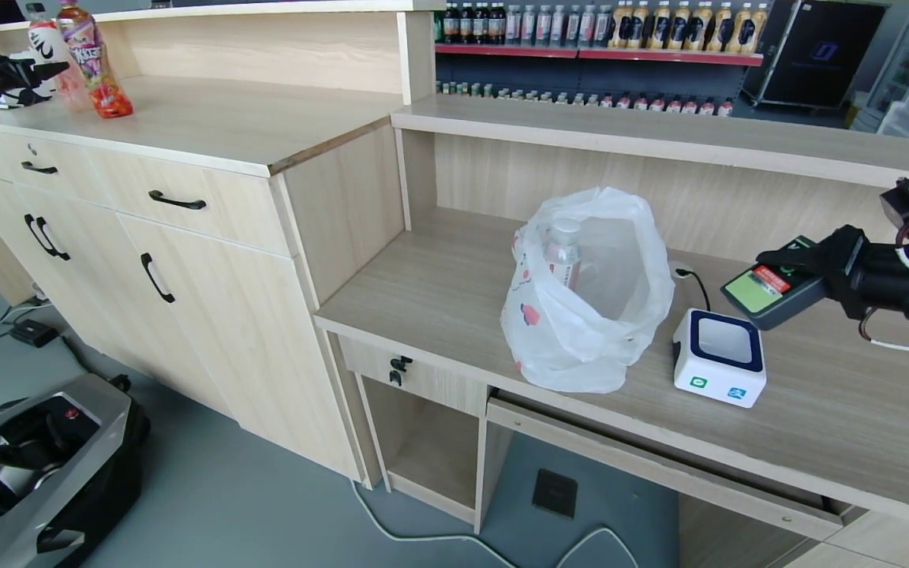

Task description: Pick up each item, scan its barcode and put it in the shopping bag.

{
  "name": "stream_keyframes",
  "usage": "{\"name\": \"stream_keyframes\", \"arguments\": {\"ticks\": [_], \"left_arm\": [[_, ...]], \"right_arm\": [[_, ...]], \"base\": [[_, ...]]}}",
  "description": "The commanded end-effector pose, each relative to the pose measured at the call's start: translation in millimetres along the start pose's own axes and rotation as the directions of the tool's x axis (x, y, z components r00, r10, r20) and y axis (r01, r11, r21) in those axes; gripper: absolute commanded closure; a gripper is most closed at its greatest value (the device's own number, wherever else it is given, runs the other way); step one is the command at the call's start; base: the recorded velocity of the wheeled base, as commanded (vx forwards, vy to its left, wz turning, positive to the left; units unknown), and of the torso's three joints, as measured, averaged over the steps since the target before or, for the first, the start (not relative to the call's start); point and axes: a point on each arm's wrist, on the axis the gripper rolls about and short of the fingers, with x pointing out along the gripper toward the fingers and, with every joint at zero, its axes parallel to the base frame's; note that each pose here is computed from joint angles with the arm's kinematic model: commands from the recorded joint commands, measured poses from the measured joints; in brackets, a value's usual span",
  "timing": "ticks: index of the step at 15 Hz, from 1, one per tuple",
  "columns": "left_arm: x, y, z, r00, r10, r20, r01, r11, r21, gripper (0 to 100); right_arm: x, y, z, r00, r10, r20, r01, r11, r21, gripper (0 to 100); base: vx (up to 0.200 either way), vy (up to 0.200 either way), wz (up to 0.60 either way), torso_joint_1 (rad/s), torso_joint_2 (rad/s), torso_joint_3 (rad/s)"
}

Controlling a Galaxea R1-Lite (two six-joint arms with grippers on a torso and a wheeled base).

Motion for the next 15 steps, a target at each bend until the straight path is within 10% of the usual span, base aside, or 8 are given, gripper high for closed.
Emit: {"name": "stream_keyframes", "arguments": {"ticks": [1,15], "left_arm": [[0.0,0.0,0.0,1.0,0.001,0.0,-0.001,1.0,-0.001,0],[0.0,0.0,0.0,1.0,0.001,0.0,-0.001,1.0,-0.001,0]], "right_arm": [[5.2,-10.8,-3.7,1.0,-0.017,-0.018,0.017,1.0,0.018,100],[12.7,-22.5,-8.2,0.999,-0.006,-0.052,0.005,1.0,-0.031,100]], "base": [[0.0,0.0,0.0,0.0,0.0,0.0],[0.0,0.0,0.0,0.0,0.0,0.0]]}}
